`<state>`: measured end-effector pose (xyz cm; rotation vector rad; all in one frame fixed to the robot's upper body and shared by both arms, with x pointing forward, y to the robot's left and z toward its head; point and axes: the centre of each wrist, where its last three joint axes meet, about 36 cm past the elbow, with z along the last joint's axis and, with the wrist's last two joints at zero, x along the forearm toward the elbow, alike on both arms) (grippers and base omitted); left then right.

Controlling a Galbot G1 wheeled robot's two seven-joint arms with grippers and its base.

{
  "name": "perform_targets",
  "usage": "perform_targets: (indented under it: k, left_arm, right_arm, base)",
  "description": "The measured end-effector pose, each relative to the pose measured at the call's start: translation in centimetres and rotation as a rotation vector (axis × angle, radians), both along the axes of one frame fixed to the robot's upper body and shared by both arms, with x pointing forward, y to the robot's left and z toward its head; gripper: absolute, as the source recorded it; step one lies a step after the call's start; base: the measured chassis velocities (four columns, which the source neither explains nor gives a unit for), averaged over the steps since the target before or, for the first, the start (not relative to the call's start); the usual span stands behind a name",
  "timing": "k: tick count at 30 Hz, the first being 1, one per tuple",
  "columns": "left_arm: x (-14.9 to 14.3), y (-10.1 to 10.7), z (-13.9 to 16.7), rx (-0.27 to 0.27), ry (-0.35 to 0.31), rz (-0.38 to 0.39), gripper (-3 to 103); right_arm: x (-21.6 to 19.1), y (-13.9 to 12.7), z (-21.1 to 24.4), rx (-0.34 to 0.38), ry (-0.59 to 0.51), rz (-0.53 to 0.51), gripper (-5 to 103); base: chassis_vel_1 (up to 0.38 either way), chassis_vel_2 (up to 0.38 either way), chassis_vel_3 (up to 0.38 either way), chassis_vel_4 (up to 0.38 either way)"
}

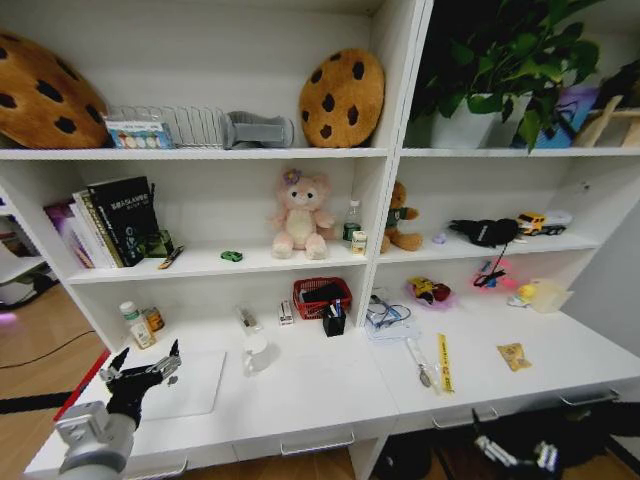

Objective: Organize the objects on the table.

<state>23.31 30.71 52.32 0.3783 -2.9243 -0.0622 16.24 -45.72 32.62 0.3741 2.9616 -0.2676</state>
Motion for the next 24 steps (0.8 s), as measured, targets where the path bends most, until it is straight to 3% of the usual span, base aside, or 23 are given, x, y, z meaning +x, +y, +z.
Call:
perform_targets:
  k: [1,3,7,13,24]
  left_arm:
    - [0.0,0.0,0.0,0.000,0.000,0.000,100]
    - [0.0,0.0,0.0,0.000,0.000,0.000,100]
    - [0.0,0.0,0.0,0.000,0.000,0.000,100]
    - [0.0,0.0,0.0,0.000,0.000,0.000,100]
    - [0.0,0.0,0.0,0.000,0.000,0.000,100]
  right_arm:
    - [0.0,0.0,0.0,0.000,0.000,0.000,100]
    - [2.9,-3.6,2.1,-0.037,0.003,-0.049,100]
    - [4.6,-5.3,2.8,-0.054,0.019,-0.080,100]
    - [6.0,-4.8,1.4,0.005,0.119,-0.131,100]
    - [9.1,-6.3,1.9,0.032,0.125,-0.131,100]
  base:
    - [0.000,0.000,0.000,0.000]
    - [0.000,0.000,0.000,0.000]
    - [0.000,0.000,0.000,0.000]
    - [-0.091,-0.064,0.095,0.079]
    - [-0.206,-0.203,0.203,0.203]
